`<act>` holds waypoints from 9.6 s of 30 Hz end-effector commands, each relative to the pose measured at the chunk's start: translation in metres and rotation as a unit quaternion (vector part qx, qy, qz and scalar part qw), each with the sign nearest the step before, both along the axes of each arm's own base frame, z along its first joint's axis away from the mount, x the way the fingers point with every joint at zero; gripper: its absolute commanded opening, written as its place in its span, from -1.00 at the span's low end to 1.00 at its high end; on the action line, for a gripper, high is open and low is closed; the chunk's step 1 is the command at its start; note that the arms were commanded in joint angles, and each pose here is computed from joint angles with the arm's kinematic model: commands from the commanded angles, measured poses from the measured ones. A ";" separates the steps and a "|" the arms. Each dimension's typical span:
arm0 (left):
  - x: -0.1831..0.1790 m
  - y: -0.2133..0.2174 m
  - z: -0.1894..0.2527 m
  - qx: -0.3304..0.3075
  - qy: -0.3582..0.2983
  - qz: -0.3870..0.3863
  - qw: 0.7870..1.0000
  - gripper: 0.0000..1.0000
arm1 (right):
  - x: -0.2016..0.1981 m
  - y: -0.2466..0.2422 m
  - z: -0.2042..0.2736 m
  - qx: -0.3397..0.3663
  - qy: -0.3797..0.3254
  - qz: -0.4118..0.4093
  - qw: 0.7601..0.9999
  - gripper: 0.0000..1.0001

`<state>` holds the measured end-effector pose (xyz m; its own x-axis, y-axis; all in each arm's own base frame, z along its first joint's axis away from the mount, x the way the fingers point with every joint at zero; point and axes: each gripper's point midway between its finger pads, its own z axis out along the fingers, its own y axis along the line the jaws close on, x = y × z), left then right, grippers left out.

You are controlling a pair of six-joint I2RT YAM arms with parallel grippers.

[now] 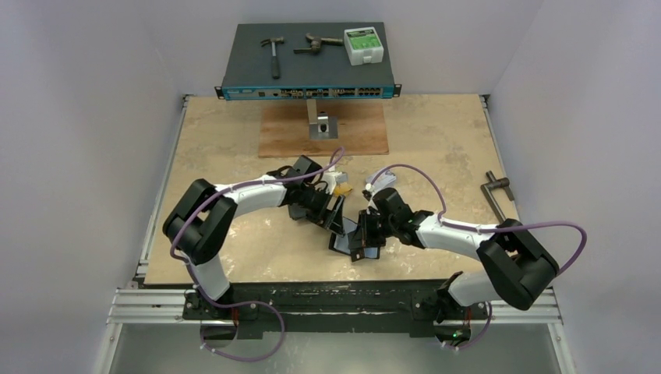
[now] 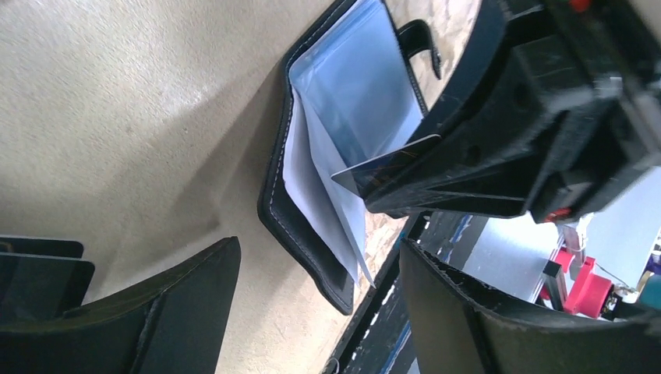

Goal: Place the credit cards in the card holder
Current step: Insert the credit card into the card holder.

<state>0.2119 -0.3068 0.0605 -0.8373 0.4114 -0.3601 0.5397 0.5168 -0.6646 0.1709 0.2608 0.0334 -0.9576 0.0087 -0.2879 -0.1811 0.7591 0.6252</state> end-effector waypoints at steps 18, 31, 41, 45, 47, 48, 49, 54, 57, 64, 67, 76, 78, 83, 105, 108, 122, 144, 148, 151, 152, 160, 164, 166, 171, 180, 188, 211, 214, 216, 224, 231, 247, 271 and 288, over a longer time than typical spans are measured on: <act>0.009 -0.008 -0.011 0.054 -0.018 0.021 0.998 -0.56 | 0.003 -0.017 0.016 0.012 -0.028 -0.030 0.999 -1.00; 0.017 0.004 -0.015 0.094 -0.049 0.020 0.994 -0.60 | -0.032 -0.061 -0.004 -0.003 0.027 -0.062 0.998 -1.00; 0.017 0.004 -0.013 0.093 -0.053 0.015 0.994 -0.60 | -0.032 -0.056 -0.007 0.003 0.033 -0.050 0.998 -1.00; 0.017 0.003 -0.013 0.091 -0.050 0.015 0.994 -0.60 | -0.032 -0.055 -0.008 0.005 0.033 -0.046 0.998 -1.00; 0.017 0.003 -0.012 0.090 -0.050 0.014 0.995 -0.60 | -0.033 -0.057 -0.008 0.000 0.034 -0.046 0.998 -1.00; 0.017 0.003 -0.012 0.090 -0.051 0.014 0.995 -0.60 | -0.034 -0.058 -0.007 -0.001 0.032 -0.046 0.998 -1.00; 0.018 0.002 -0.011 0.090 -0.052 0.014 0.995 -0.60 | -0.035 -0.059 -0.005 0.000 0.030 -0.046 0.998 -1.00; 0.019 0.003 -0.011 0.092 -0.054 0.014 0.994 -0.59 | -0.036 -0.062 0.004 0.001 0.022 -0.048 0.999 -1.00; 0.019 0.003 -0.010 0.092 -0.055 0.015 0.994 -0.59 | -0.035 -0.060 0.006 0.006 0.019 -0.046 0.999 -1.00; 0.019 0.003 -0.009 0.092 -0.057 0.015 0.994 -0.59 | -0.028 -0.055 0.000 0.004 0.018 -0.041 0.999 -1.00; 0.019 0.003 -0.009 0.092 -0.057 0.015 0.994 -0.59 | -0.026 -0.054 0.000 0.007 0.015 -0.040 0.999 -1.00; 0.019 0.003 -0.011 0.092 -0.055 0.014 0.994 -0.60 | -0.028 -0.052 0.006 0.020 0.007 -0.035 0.999 -1.00; 0.020 0.003 -0.010 0.092 -0.056 0.015 0.994 -0.60 | -0.028 -0.052 0.006 0.022 0.006 -0.035 0.999 -1.00; 0.020 0.003 -0.010 0.092 -0.056 0.015 0.994 -0.60 | -0.026 -0.049 0.003 0.024 0.009 -0.033 0.999 -1.00; 0.021 0.002 -0.010 0.091 -0.057 0.014 0.994 -0.61 | -0.032 -0.050 -0.010 0.019 0.026 -0.029 0.999 -1.00; 0.020 0.002 -0.010 0.089 -0.057 0.014 0.994 -0.61 | -0.031 -0.048 -0.010 0.024 0.028 -0.027 0.999 -1.00; 0.021 0.000 -0.004 0.084 -0.061 0.013 0.994 -0.57 | -0.029 -0.042 -0.014 0.027 0.040 -0.022 0.999 -1.00; 0.021 0.002 -0.004 0.087 -0.064 0.011 0.994 -0.58 | -0.042 -0.055 -0.013 0.006 0.045 -0.020 0.999 -1.00; 0.021 0.001 -0.004 0.086 -0.063 0.012 0.994 -0.58 | -0.042 -0.056 -0.016 0.003 0.046 -0.020 0.999 -1.00; 0.021 0.002 -0.005 0.086 -0.063 0.011 0.994 -0.58 | -0.042 -0.056 -0.017 0.002 0.047 -0.020 0.999 -1.00; 0.021 0.001 -0.004 0.086 -0.063 0.012 0.994 -0.58 | -0.042 -0.056 -0.018 0.001 0.047 -0.021 0.999 -1.00; 0.020 0.001 -0.005 0.085 -0.062 0.011 0.994 -0.58 | -0.042 -0.056 -0.023 -0.002 0.053 -0.022 0.998 -1.00; 0.020 0.001 -0.004 0.083 -0.061 0.011 0.995 -0.58 | -0.038 -0.052 -0.021 0.004 0.050 -0.022 0.999 -1.00; 0.020 0.000 -0.004 0.083 -0.060 0.011 0.995 -0.58 | -0.035 -0.049 -0.017 0.010 0.045 -0.020 0.999 -1.00; 0.019 -0.002 -0.001 0.076 -0.059 0.009 0.995 -0.33 | -0.027 -0.042 -0.003 0.029 0.026 -0.016 0.999 -1.00; 0.013 -0.009 0.014 0.044 -0.050 0.004 0.998 0.00 | -0.010 -0.023 0.023 0.066 -0.003 -0.005 0.998 -1.00; 0.020 -0.008 0.026 -0.016 -0.017 0.039 0.999 0.13 | -0.001 -0.002 0.025 0.083 -0.008 0.013 0.996 -1.00; 0.025 -0.006 0.021 -0.035 -0.008 0.042 0.998 -0.15 | -0.008 -0.006 0.015 0.060 -0.001 0.026 0.998 -1.00; 0.026 -0.006 0.019 -0.029 -0.008 0.043 0.999 -0.18 | -0.008 -0.007 0.014 0.058 -0.002 0.024 0.998 -1.00; 0.024 -0.009 0.023 -0.037 0.000 0.040 0.998 -0.17 | -0.006 -0.005 0.014 0.060 -0.002 0.021 0.998 -1.00; 0.011 -0.018 0.033 -0.064 0.012 0.017 0.998 -0.08 | 0.000 0.003 0.015 0.073 0.000 0.024 0.997 -1.00; 0.003 -0.025 0.035 -0.072 0.020 -0.001 0.997 -0.07 | 0.002 0.007 0.015 0.083 0.001 0.023 0.996 -1.00; 0.001 -0.018 0.025 -0.055 0.010 -0.007 0.998 -0.36 | -0.004 0.000 0.008 0.071 0.007 0.019 0.997 -1.00; 0.002 -0.021 0.022 -0.053 0.023 -0.004 0.998 -0.63 | -0.011 -0.007 0.002 0.061 0.010 0.018 0.998 -1.00; -0.002 -0.013 0.017 -0.051 0.035 -0.008 0.998 -0.60 | -0.017 -0.014 -0.007 0.045 0.018 0.019 0.999 -1.00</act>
